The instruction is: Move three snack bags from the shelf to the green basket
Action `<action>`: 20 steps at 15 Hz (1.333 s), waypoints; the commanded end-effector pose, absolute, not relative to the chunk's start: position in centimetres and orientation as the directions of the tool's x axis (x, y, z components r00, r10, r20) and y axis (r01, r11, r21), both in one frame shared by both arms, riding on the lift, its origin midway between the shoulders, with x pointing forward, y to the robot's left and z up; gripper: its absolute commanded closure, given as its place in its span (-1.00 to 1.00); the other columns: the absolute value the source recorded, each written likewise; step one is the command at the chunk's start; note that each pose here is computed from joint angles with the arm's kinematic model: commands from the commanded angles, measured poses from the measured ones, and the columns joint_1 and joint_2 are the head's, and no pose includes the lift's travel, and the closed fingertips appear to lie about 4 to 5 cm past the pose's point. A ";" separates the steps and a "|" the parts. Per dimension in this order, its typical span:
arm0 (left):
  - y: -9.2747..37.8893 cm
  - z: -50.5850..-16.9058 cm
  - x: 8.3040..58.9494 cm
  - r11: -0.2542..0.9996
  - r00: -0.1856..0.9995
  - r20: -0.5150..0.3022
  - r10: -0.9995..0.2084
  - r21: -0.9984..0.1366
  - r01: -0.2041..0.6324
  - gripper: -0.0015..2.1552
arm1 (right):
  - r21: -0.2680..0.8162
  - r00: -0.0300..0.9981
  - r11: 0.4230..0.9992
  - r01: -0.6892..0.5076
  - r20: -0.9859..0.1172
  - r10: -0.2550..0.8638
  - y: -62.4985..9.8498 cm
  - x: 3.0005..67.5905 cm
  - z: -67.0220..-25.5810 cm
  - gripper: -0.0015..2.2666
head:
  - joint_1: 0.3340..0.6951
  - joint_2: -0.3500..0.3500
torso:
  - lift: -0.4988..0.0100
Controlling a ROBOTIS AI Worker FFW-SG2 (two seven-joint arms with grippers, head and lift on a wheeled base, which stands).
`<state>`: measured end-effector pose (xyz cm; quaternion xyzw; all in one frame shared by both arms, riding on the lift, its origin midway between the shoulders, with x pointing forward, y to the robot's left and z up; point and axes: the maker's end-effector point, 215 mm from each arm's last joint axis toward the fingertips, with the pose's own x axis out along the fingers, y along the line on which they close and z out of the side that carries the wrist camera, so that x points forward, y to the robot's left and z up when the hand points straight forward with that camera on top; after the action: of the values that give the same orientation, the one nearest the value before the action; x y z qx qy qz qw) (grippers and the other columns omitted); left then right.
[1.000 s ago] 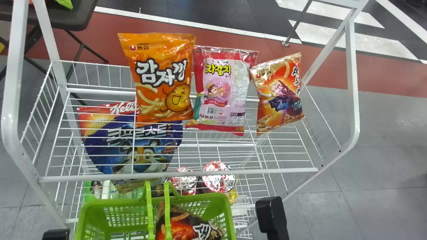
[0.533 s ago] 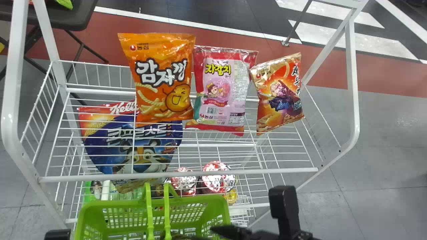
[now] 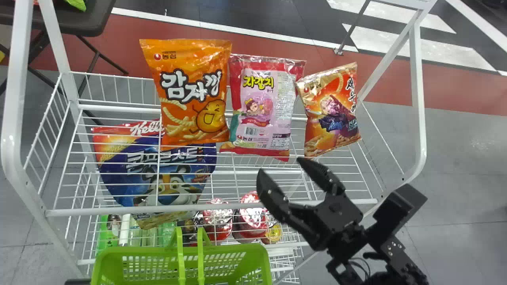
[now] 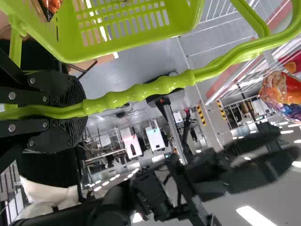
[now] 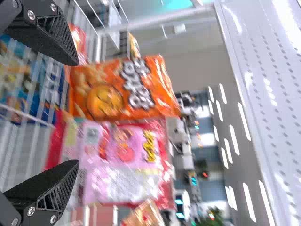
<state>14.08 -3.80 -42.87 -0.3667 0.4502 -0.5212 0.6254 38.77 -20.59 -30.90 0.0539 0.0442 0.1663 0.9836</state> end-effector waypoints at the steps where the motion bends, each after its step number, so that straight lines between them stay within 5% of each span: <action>1: -4.2 -43.2 13.8 0.189 0.038 -0.187 -0.982 -0.927 0.322 0.62 | 0.058 0.957 0.957 -0.285 -0.042 0.287 -20.5 42.0 -30.3 -0.94 | 1.00 -1.00 | 0.77; 11: -3.6 -43.4 14.0 0.190 0.037 -0.188 -0.981 -0.929 0.317 0.62 | 0.007 0.976 0.986 -0.164 -0.147 0.164 -22.5 52.0 -35.7 -0.82 | 1.00 -1.00 | 0.77; 13: -3.7 -43.5 14.2 0.191 0.034 -0.190 -0.981 -0.929 0.316 0.62 | 0.007 0.968 0.980 -0.199 -0.155 0.197 -22.2 52.2 -35.9 -0.05 | 1.00 -1.00 | 0.77; 14: -3.6 -43.6 14.3 0.193 0.037 -0.191 -0.981 -0.928 0.319 0.62 | 0.005 0.967 0.980 -0.200 -0.160 0.198 -22.2 52.2 -36.0 0.58 | 1.00 -1.00 | 0.77; 15: -3.7 -43.6 14.4 0.191 0.036 -0.190 -0.981 -0.929 0.316 0.62 | 0.004 0.967 0.980 -0.201 -0.160 0.199 -22.3 52.2 -36.0 0.83 | 1.00 -1.00 | 0.77; 20: -3.7 -43.7 14.5 0.193 0.037 -0.191 -0.981 -0.929 0.316 0.62 | -0.007 0.974 0.985 -0.171 -0.148 0.168 -23.1 51.6 -35.8 0.98 | 1.00 -1.00 | 0.77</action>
<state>14.52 -3.69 -43.68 -0.3628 0.4579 -0.5215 0.6219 51.90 -22.79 -35.90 -0.0088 0.0767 0.0904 0.9929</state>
